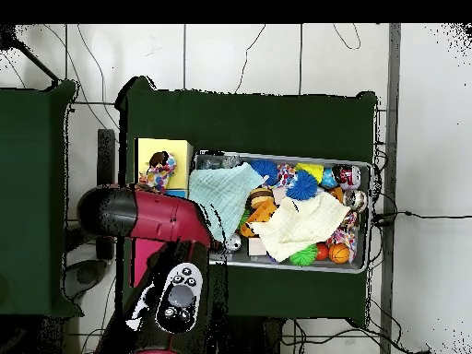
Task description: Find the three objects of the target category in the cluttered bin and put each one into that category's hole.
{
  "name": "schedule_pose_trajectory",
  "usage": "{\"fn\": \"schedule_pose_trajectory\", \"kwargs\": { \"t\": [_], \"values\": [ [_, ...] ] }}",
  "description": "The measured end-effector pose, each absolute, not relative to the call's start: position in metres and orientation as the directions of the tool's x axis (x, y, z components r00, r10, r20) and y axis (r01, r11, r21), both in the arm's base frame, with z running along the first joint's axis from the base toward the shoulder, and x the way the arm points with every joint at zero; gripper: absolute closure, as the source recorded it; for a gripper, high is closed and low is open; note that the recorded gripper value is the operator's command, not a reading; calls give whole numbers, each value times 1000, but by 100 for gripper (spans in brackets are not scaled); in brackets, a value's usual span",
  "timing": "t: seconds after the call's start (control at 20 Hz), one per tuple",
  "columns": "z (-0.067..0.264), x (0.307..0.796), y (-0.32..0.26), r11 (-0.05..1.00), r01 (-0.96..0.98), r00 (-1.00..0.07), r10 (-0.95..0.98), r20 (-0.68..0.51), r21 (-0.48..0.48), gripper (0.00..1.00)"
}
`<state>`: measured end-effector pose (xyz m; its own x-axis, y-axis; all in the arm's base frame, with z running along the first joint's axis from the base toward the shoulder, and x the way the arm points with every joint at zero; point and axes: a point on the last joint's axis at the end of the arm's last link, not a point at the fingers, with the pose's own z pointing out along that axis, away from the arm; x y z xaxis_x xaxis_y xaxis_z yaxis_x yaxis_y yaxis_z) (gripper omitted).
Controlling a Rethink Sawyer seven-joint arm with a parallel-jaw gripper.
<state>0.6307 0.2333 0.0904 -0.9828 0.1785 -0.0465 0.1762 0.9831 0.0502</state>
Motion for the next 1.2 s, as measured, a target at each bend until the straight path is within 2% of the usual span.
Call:
{"fn": "schedule_pose_trajectory", "kwargs": {
  "t": [1.2],
  "values": [
    [90, 641, 231, 982, 180, -982, 183, -47, 57, 100]
  ]
}}
